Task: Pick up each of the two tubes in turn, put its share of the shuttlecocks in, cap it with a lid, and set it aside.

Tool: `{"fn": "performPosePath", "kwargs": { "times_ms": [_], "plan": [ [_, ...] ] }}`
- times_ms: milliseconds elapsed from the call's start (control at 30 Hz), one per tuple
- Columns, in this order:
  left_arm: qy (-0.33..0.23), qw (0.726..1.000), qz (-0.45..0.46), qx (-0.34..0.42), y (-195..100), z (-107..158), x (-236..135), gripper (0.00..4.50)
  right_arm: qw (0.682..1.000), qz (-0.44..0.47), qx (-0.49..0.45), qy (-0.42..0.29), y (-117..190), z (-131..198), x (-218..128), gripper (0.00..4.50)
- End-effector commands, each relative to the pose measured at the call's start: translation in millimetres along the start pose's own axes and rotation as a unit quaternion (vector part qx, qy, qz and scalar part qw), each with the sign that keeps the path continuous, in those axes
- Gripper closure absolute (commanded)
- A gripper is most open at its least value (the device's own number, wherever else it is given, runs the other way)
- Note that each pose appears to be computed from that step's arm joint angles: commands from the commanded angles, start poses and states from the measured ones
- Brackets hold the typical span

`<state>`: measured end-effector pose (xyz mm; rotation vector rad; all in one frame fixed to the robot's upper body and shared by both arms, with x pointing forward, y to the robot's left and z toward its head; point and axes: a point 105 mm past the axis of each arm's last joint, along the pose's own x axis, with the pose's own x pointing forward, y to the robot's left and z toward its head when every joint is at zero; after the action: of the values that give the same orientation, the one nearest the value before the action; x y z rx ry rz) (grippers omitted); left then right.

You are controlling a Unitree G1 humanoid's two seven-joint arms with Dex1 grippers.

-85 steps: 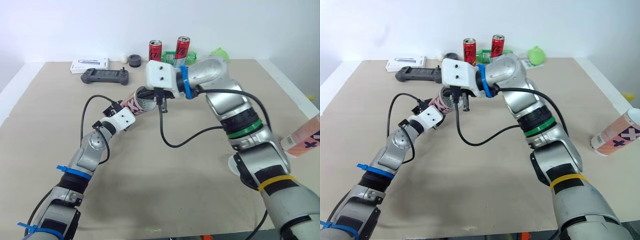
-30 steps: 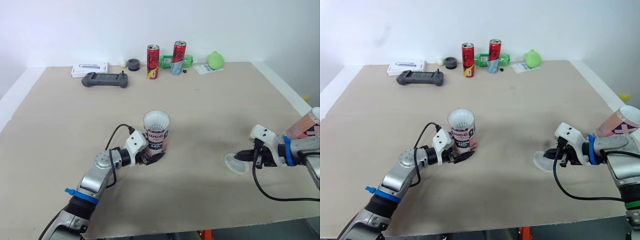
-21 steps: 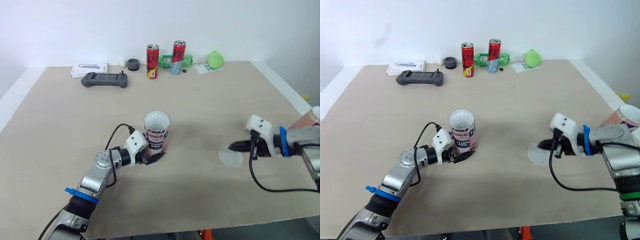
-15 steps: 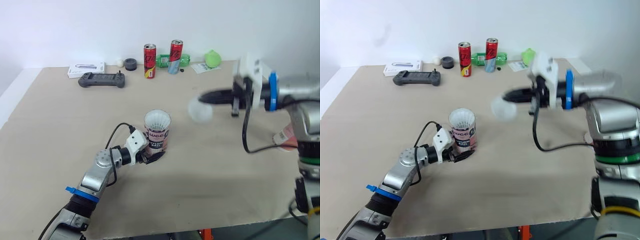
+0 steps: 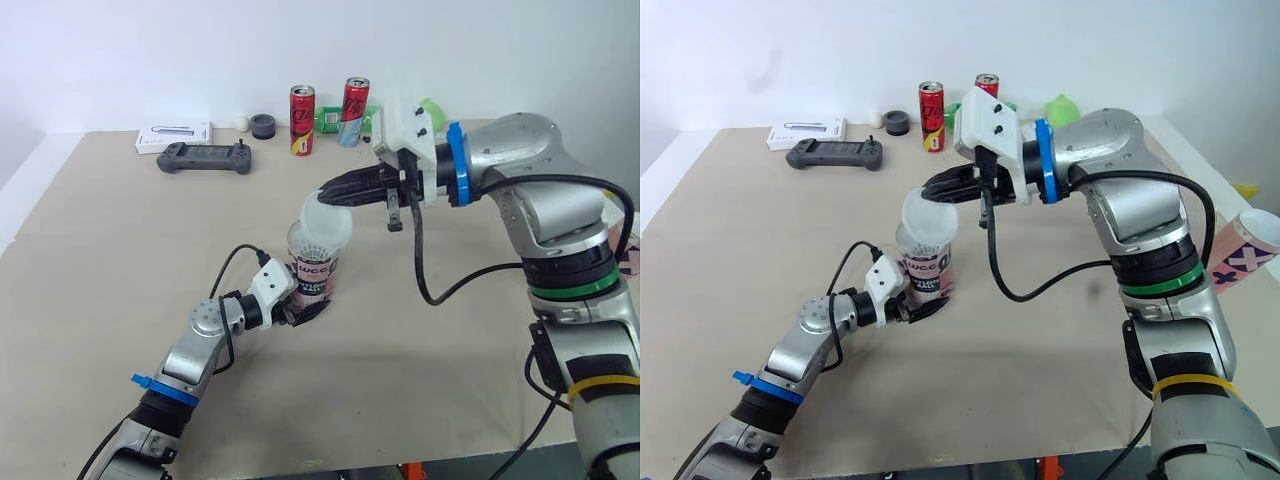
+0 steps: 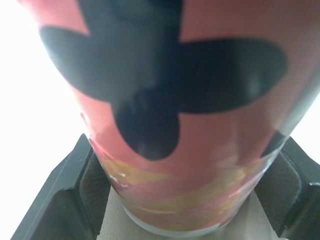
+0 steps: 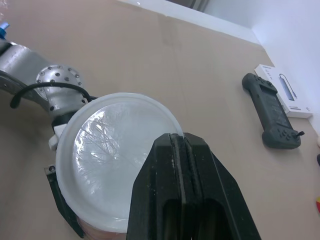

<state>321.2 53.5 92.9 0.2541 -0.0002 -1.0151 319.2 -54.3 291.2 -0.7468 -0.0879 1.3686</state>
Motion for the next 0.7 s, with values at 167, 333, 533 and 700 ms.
{"fn": "performPosePath", "kwargs": {
  "times_ms": [167,333,533,700],
  "plan": [
    [0.013,1.0,-0.003,-0.001,-2,-6,1,0.86,0.999,0.009,-0.044,0.013,2,8,13,4.45],
    [0.011,1.0,-0.005,0.0,-3,-5,2,0.86,0.998,0.016,-0.053,0.036,3,3,18,4.45],
    [0.01,1.0,-0.005,-0.002,-4,-5,1,0.86,0.994,0.026,-0.069,0.081,5,-8,17,4.45],
    [0.011,1.0,-0.004,-0.002,-4,-5,1,0.86,0.991,0.018,-0.093,0.096,0,-8,18,4.45]
  ]
}}
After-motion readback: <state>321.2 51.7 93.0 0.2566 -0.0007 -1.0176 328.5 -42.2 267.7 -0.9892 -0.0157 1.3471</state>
